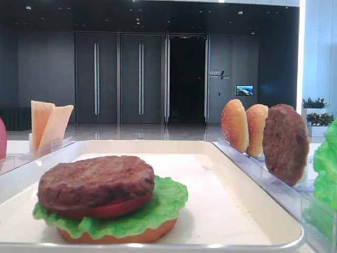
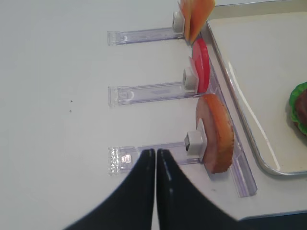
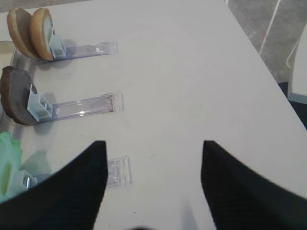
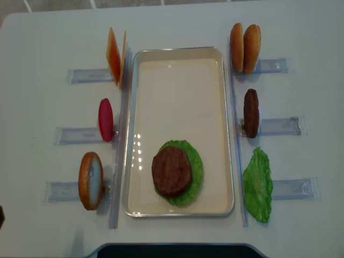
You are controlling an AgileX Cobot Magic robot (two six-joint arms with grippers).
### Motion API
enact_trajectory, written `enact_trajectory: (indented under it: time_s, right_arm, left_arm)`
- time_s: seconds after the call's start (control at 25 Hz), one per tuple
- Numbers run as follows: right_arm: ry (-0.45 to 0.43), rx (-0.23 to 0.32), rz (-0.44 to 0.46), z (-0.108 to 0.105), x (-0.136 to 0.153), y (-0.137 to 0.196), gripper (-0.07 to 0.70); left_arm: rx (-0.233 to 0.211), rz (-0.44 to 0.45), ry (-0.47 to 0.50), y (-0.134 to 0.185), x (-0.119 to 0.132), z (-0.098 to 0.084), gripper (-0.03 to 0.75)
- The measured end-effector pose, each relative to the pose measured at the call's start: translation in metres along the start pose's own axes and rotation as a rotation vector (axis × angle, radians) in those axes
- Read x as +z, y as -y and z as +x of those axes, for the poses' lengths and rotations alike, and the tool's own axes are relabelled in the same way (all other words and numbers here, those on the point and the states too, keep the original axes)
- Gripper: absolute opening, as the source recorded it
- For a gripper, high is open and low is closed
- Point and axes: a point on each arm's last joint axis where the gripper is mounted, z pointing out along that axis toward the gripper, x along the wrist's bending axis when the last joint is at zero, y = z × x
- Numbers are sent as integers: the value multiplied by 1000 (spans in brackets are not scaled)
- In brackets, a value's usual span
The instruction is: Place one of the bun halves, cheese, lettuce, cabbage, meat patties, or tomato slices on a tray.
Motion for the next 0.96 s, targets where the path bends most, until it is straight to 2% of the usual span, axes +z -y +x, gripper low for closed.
enact_trajectory:
  time_s: [0.96]
  right_arm:
    - [0, -2, 1, 0, 0, 0, 438]
  left_arm:
    - [0, 0, 0, 0, 0, 0, 0]
